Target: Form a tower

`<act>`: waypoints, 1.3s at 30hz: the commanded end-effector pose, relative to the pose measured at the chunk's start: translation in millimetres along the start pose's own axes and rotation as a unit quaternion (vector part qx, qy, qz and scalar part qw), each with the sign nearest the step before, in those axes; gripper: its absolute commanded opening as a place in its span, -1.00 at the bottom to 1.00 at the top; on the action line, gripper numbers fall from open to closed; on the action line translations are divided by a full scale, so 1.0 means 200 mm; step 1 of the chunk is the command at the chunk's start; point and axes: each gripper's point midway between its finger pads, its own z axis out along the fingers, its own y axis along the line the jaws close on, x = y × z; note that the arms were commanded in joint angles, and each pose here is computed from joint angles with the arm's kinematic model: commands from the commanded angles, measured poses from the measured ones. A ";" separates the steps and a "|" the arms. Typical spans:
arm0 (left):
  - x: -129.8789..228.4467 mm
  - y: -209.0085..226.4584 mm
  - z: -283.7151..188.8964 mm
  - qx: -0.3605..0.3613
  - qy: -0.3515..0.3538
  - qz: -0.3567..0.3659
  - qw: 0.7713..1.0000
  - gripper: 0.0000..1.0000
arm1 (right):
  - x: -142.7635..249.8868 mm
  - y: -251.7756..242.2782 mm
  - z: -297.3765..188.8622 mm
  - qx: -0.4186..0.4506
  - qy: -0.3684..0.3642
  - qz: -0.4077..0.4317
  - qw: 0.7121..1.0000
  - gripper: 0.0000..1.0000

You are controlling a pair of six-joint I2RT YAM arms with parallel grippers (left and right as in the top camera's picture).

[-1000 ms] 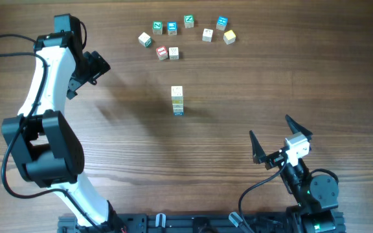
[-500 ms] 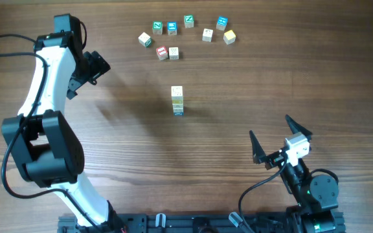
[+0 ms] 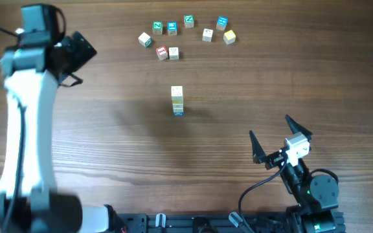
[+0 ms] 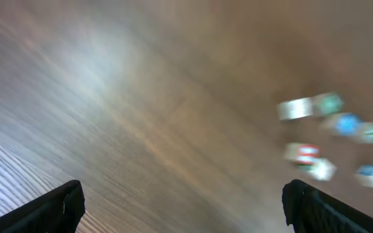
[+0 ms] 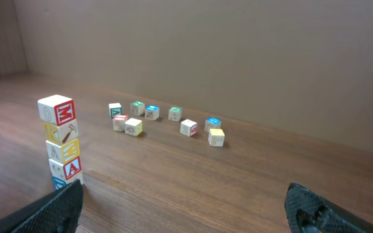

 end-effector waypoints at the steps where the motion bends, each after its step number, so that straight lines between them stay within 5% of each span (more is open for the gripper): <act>1: -0.08 -0.01 -0.31 0.040 -0.069 -0.008 0.997 1.00 | -0.01 -0.02 0.00 0.011 -0.006 -0.007 1.000 0.99; 8: -0.10 0.01 -0.49 0.065 -0.106 -0.013 0.992 1.00 | -0.01 -0.02 0.00 0.011 -0.006 -0.007 1.000 0.99; 15: -0.06 0.06 -0.37 0.035 -0.103 0.012 0.994 1.00 | -0.01 -0.02 0.00 0.011 -0.006 -0.007 1.000 0.99; 20: -0.05 -0.12 -0.17 0.132 -0.117 0.030 0.984 1.00 | -0.01 -0.02 0.00 0.011 -0.006 -0.007 1.000 0.99; 27: 0.05 -0.34 -0.04 0.291 -0.159 0.081 0.940 1.00 | -0.01 -0.02 0.00 0.011 -0.006 -0.007 1.000 0.99; 32: 0.15 -0.31 0.02 0.324 -0.194 0.087 0.922 1.00 | -0.01 -0.02 0.00 0.011 -0.006 -0.007 1.000 1.00; 39: 0.44 -0.13 0.20 0.307 -0.161 0.085 0.934 1.00 | -0.01 -0.02 0.00 0.011 -0.006 -0.007 1.000 0.99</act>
